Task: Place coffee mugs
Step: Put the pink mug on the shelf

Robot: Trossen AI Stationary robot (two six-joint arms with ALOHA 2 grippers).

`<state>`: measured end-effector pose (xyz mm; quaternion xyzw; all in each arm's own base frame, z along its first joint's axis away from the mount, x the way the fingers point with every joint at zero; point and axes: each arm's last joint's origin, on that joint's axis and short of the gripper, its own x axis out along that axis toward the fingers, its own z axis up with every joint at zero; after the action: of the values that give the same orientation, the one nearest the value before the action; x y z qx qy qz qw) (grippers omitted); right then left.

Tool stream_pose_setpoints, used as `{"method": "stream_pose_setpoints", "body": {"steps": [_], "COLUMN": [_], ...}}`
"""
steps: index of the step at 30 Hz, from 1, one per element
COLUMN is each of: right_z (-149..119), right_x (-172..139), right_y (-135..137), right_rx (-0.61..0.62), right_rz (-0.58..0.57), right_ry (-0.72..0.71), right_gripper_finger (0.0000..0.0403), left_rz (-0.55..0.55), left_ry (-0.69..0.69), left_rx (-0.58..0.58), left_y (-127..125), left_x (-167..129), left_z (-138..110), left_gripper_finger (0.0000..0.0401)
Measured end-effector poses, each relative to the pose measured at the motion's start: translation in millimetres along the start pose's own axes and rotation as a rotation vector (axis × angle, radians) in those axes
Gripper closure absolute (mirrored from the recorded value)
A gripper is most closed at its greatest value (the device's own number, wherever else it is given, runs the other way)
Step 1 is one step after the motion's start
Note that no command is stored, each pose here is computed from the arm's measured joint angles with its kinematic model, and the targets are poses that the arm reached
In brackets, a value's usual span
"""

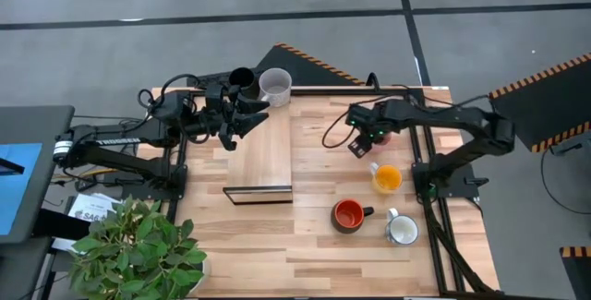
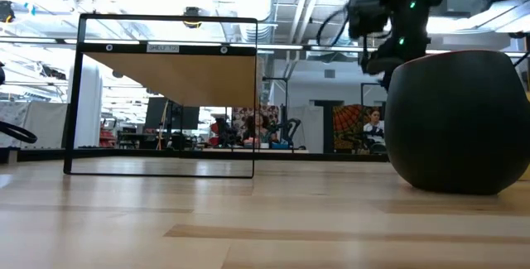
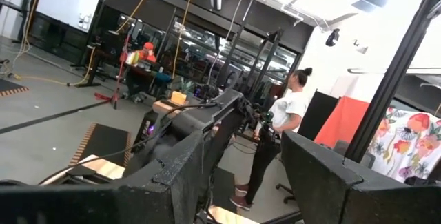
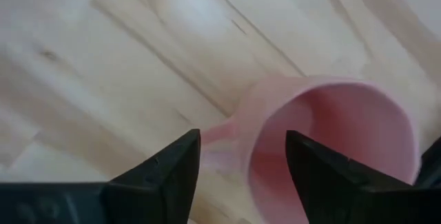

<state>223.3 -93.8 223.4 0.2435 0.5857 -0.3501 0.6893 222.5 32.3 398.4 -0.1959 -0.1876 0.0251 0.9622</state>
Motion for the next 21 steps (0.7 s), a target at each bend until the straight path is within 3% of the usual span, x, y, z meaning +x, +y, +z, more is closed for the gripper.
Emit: {"method": "stream_pose_setpoints", "body": {"steps": [7, 12, 15, 21], "right_z": [10.4, 10.9, 9.8, 15.3], "right_x": [27.9, 27.3, 4.1, -70.2], "right_y": [3.7, 11.8, 21.5, 49.6], "right_rx": [0.050, 0.016, -0.037, -0.137], "right_rz": [-0.044, -0.036, 0.024, 0.231], "right_ry": [0.074, 0.063, -0.007, -0.227], "right_gripper_finger": [0.0188, 0.0277, 0.0362, 0.0364], "left_rz": [0.000, 0.000, 0.000, 0.000], "left_ry": [0.000, 0.000, 0.000, 0.000], "left_rx": [0.000, 0.000, 0.000, 0.000], "left_y": [0.0, 0.0, 0.0, 0.0], "left_x": [0.0, 0.0, 0.0, 0.1], "left_z": [0.0, 0.0, 0.0, -0.1], "left_gripper_finger": [0.0221, 0.0221, 0.0221, 0.0221]}}
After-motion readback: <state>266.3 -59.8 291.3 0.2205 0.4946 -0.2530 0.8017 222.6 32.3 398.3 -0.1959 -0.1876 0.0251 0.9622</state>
